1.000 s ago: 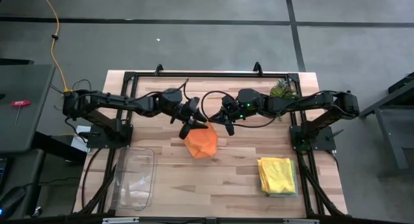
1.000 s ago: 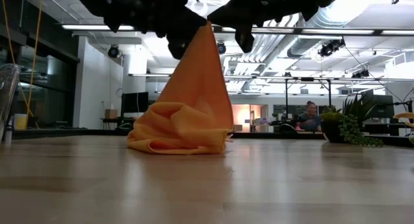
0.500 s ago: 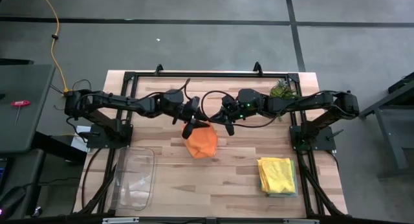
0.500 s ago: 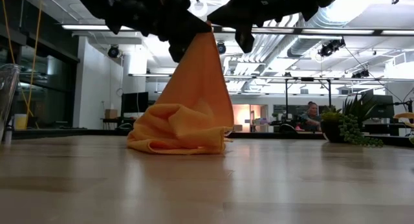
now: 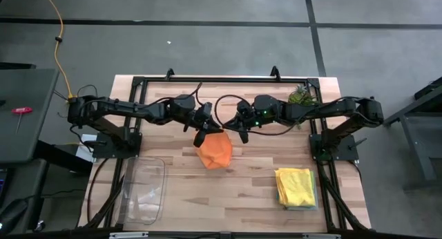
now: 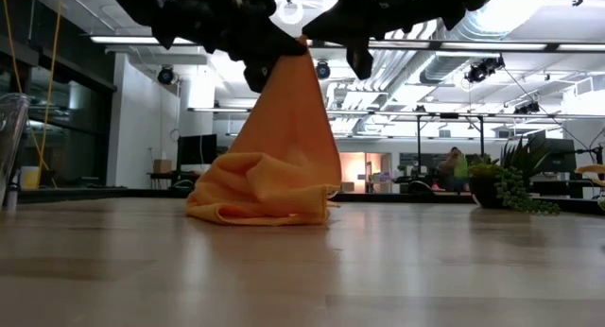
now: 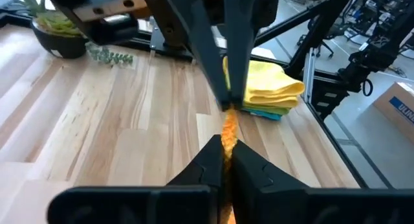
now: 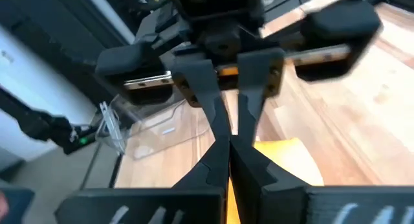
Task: Fold microfiber towels
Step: Fold the orange microfiber cloth
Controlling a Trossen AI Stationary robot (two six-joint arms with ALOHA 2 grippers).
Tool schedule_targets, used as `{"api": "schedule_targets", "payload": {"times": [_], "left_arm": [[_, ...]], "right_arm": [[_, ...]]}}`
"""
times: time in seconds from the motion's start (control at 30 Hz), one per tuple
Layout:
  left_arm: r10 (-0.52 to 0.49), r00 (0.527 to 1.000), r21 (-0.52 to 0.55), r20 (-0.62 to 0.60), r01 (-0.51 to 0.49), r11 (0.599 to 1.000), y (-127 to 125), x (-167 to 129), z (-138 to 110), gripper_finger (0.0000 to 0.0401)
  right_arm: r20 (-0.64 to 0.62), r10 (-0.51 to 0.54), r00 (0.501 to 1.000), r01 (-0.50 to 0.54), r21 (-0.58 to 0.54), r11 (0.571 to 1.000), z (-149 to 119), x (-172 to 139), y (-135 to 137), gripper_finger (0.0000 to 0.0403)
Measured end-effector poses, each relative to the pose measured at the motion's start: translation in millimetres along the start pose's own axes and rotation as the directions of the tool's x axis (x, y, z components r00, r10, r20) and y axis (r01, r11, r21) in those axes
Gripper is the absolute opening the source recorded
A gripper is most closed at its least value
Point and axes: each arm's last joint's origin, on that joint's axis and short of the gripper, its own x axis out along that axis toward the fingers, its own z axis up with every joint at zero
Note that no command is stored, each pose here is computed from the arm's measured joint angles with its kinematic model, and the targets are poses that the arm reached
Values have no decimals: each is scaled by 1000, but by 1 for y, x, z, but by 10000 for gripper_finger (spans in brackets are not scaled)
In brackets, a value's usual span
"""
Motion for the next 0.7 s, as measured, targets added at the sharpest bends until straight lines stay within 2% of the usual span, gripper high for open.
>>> {"api": "schedule_targets", "payload": {"times": [0.13, 0.3, 0.5, 0.7], "left_arm": [[33, 999, -14, -17, -33, 999, 3, -14, 4, 2], [74, 994, -6, -86, -75, 997, -1, -37, 5, 1], [170, 952, 1, -254, -175, 985, -8, -45, -10, 1], [312, 880, 32, -358, -323, 946, -8, -39, -24, 0]], "right_arm": [[-3, -17, 1000, 18, 35, 999, 1, -2, -3, 33], [-96, -42, 994, 47, 40, 998, -9, -1, -4, 122], [-333, -77, 940, 65, -45, 997, -46, 13, 0, 211], [-475, -71, 877, 14, -123, 992, -90, 43, 4, 238]]}}
